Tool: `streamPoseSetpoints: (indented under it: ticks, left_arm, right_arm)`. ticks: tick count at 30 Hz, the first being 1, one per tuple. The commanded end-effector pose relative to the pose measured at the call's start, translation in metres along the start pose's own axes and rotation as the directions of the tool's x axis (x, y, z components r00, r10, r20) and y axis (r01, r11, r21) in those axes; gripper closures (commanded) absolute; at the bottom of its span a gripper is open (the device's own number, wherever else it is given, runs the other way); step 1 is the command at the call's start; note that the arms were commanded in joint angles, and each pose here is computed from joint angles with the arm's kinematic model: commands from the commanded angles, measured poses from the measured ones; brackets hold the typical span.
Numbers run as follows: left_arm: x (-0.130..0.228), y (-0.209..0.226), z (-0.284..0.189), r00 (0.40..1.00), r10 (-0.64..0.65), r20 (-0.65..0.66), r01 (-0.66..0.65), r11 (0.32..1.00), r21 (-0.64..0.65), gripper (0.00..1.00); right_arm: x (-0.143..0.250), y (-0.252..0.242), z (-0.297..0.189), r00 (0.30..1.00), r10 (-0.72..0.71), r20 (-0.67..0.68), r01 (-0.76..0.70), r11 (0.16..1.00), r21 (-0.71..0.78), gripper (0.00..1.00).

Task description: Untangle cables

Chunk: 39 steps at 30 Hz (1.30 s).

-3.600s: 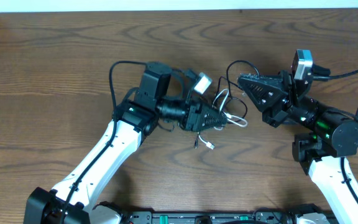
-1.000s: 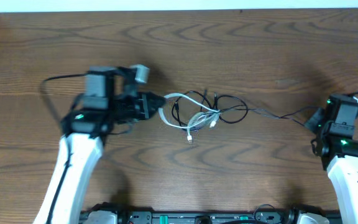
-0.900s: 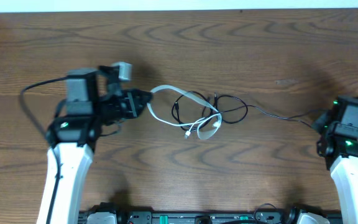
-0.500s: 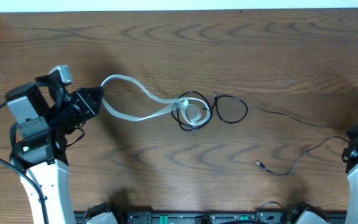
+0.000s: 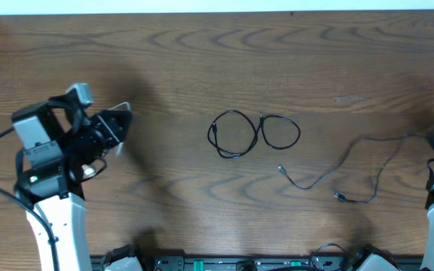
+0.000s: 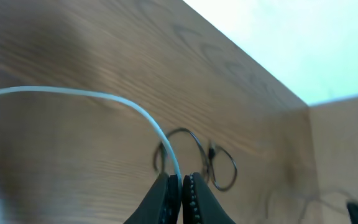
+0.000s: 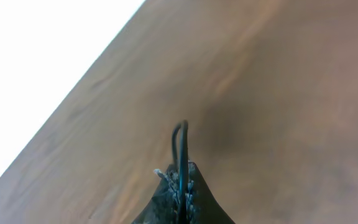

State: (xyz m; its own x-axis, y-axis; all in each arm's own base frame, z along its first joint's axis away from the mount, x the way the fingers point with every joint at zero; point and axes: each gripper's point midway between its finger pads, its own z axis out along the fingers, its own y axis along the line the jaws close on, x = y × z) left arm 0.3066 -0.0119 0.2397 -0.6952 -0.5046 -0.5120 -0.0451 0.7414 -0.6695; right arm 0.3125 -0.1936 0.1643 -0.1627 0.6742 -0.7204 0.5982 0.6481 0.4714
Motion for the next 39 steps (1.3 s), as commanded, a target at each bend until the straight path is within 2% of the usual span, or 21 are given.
streamPoseSetpoints:
  ticks: [1, 8, 14, 19, 22, 25, 28, 35, 36, 37, 38, 39]
  left_arm:
    - [0.016, -0.027, 0.010, 0.996, 0.052, -0.066, -0.046, 0.996, 0.076, 0.90]
    - [0.057, -0.056, 0.041, 0.964, 0.182, -0.193, -0.167, 0.982, 0.091, 0.91]
    - [0.098, -0.089, 0.063, 0.906, 0.324, -0.273, -0.290, 0.944, 0.156, 0.91]
    - [0.129, -0.100, 0.077, 0.856, 0.400, -0.327, -0.368, 0.916, 0.158, 0.91]
    - [0.143, -0.102, 0.083, 0.833, 0.419, -0.362, -0.385, 0.908, 0.164, 0.91]
    - [0.153, -0.101, 0.088, 0.815, 0.424, -0.396, -0.390, 0.906, 0.167, 0.91]
    - [0.160, -0.097, 0.091, 0.803, 0.418, -0.424, -0.388, 0.908, 0.160, 0.91]
    - [0.163, -0.093, 0.095, 0.798, 0.409, -0.443, -0.384, 0.911, 0.151, 0.91]
    - [0.163, -0.093, 0.095, 0.798, 0.409, -0.443, -0.384, 0.911, 0.150, 0.91]
    - [0.163, -0.093, 0.095, 0.798, 0.409, -0.443, -0.384, 0.911, 0.150, 0.91]
    - [0.163, -0.093, 0.095, 0.797, 0.409, -0.444, -0.384, 0.911, 0.149, 0.91]
    - [0.163, -0.092, 0.095, 0.797, 0.408, -0.445, -0.384, 0.911, 0.148, 0.91]
  right_arm:
    - [0.007, 0.051, -0.007, 0.987, -0.147, -0.070, 0.129, 0.969, -0.210, 0.99]
    - [-0.013, 0.080, -0.022, 0.943, -0.315, -0.106, 0.294, 0.939, -0.177, 0.99]
    - [-0.053, 0.089, -0.031, 0.912, -0.390, -0.124, 0.381, 0.920, -0.087, 0.99]
    - [-0.106, 0.073, -0.038, 0.884, -0.463, -0.063, 0.467, 0.874, 0.137, 0.99]
    - [-0.146, 0.061, -0.052, 0.879, -0.476, 0.021, 0.446, 0.836, 0.320, 0.99]
    - [-0.177, 0.057, -0.065, 0.862, -0.495, 0.109, 0.409, 0.806, 0.429, 0.99]
    - [-0.193, 0.064, -0.068, 0.820, -0.553, 0.148, 0.443, 0.776, 0.449, 0.99]
    - [-0.182, 0.064, -0.042, 0.825, -0.555, 0.108, 0.474, 0.782, 0.404, 0.99]
    - [-0.176, 0.065, -0.034, 0.827, -0.555, 0.089, 0.486, 0.785, 0.384, 0.92]
    - [-0.169, 0.066, -0.025, 0.829, -0.555, 0.068, 0.500, 0.790, 0.354, 0.80]
    - [-0.162, 0.067, -0.017, 0.831, -0.554, 0.049, 0.512, 0.796, 0.321, 0.63]
    - [-0.152, 0.072, -0.008, 0.832, -0.554, 0.025, 0.528, 0.806, 0.266, 0.54]
